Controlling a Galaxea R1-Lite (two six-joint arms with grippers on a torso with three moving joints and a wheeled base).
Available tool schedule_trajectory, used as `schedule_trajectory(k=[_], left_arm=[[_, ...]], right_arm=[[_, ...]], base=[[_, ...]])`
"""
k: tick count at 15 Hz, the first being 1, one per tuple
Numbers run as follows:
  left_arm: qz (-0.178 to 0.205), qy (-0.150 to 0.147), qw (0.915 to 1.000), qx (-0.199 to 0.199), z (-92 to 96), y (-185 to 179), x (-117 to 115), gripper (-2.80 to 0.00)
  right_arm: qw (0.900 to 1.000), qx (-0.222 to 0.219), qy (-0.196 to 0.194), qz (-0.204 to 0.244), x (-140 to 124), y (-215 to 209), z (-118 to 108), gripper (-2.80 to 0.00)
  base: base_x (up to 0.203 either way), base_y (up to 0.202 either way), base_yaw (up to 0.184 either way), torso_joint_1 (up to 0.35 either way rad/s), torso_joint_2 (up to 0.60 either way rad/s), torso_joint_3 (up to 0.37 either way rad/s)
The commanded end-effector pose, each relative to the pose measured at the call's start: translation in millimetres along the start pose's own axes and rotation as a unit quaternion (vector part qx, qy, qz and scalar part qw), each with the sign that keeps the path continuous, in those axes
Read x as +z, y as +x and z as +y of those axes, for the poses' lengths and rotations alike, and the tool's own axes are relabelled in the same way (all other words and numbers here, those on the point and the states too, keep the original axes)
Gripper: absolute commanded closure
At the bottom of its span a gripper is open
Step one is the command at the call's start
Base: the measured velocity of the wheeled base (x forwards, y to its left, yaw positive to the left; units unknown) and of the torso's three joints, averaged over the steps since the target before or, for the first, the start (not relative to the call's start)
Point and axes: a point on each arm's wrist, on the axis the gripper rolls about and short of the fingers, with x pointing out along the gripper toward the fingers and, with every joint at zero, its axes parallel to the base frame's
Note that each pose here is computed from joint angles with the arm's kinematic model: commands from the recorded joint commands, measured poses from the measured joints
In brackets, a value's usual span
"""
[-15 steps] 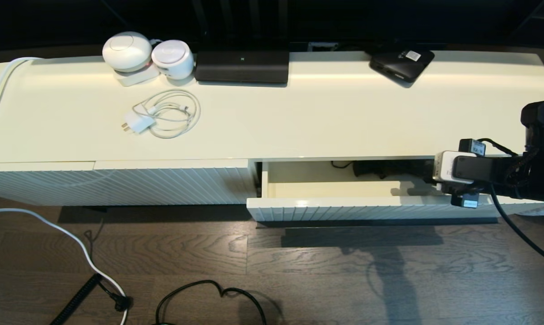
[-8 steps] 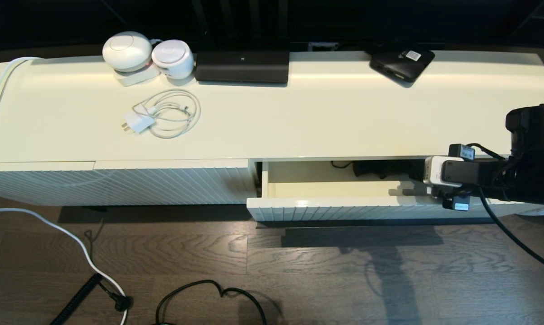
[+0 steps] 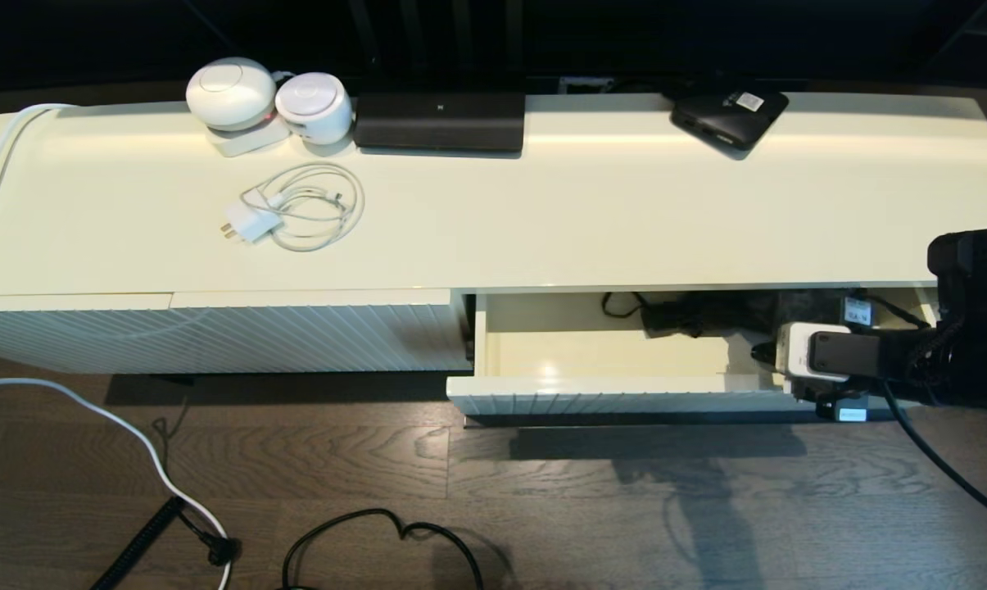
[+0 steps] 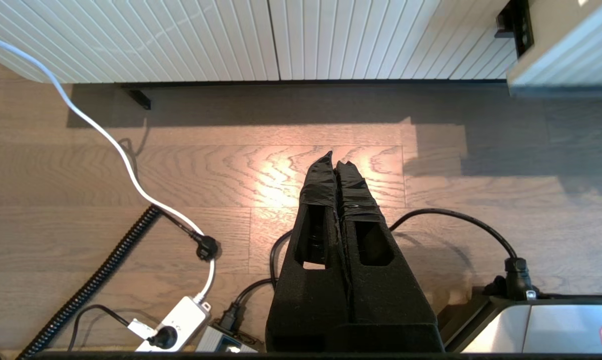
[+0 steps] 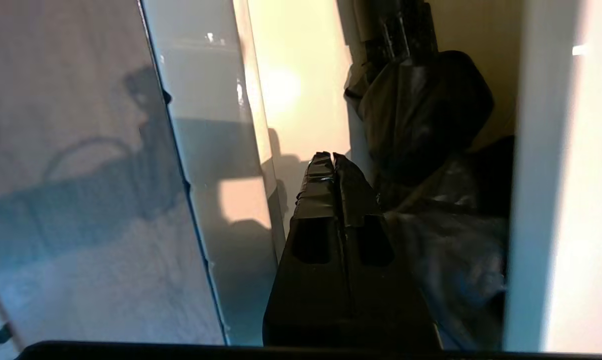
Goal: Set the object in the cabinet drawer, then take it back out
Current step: Open the drawer
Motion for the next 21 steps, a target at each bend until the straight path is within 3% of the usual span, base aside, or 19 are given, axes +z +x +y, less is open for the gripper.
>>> schedule_trajectory(k=[1, 21], left_arm=[[0.0, 0.0, 1.0, 0.001, 0.0, 0.1, -0.2, 0.0], [0.0, 0.0, 1.0, 0.0, 0.0, 0.0, 0.1, 0.0]], right_arm=[[1.0, 0.003, -0.005, -0.003, 2.4, -5.4, 5.2, 0.0], [0.991, 0.131, 0.024, 0.015, -7.0, -40.5, 112.3, 0.0]], base=[[0.0, 0.0, 0.0, 0.0, 0.0, 0.0], [0.0, 0.0, 0.0, 0.0, 0.0, 0.0]])
